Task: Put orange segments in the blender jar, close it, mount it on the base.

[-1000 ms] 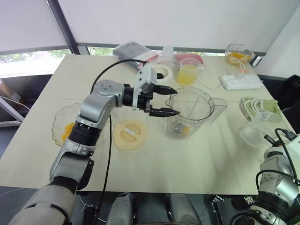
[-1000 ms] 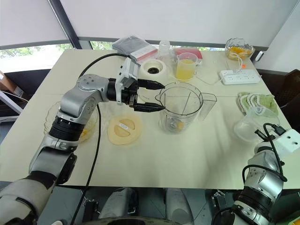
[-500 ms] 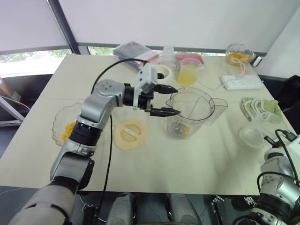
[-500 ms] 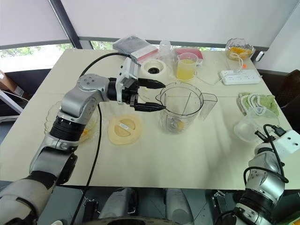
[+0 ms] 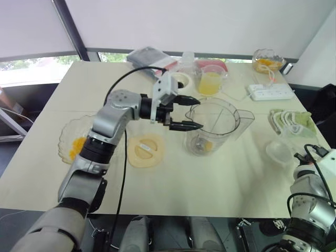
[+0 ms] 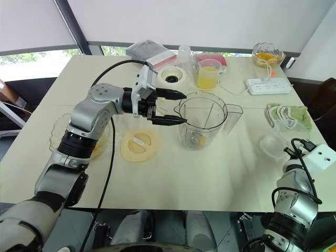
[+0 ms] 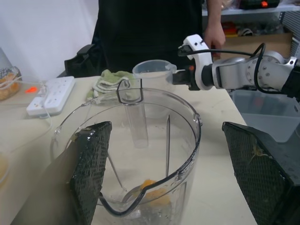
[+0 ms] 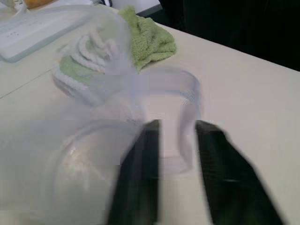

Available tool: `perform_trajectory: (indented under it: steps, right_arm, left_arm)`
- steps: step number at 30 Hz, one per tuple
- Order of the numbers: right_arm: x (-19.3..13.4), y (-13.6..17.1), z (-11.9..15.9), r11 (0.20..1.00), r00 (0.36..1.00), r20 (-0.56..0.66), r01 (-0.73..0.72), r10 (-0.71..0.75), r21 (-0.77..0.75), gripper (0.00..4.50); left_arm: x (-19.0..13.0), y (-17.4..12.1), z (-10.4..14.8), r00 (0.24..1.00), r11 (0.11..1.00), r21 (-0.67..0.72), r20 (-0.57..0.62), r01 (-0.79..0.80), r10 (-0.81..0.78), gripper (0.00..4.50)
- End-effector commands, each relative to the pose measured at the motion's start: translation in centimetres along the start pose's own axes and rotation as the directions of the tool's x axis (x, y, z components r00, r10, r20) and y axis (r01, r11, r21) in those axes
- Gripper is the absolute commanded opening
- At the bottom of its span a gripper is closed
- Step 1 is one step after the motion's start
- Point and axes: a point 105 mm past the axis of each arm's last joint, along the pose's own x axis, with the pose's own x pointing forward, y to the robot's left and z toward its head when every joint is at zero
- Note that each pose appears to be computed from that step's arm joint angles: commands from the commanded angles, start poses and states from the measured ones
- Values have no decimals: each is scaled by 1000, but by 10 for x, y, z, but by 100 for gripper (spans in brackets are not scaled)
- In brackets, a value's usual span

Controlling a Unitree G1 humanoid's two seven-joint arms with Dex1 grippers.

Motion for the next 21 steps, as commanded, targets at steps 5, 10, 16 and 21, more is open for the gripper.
perform_trajectory:
  steps: [5,10,16,21]
  right_arm:
    - [-4,9,25,999,995,87,-36,37,-17,192]
    - [-11,8,28,999,994,99,-44,47,-31,192]
    - [-22,-3,23,998,996,86,-20,26,-65,192]
    - [-32,-6,20,998,997,76,-17,22,-64,192]
  left_arm:
    - [1,1,12,1000,999,49,25,0,-2,393]
    - [2,0,12,1000,999,50,28,3,-4,393]
    - [3,0,12,999,999,48,32,4,-5,393]
    - [5,0,13,999,999,48,36,10,-11,393]
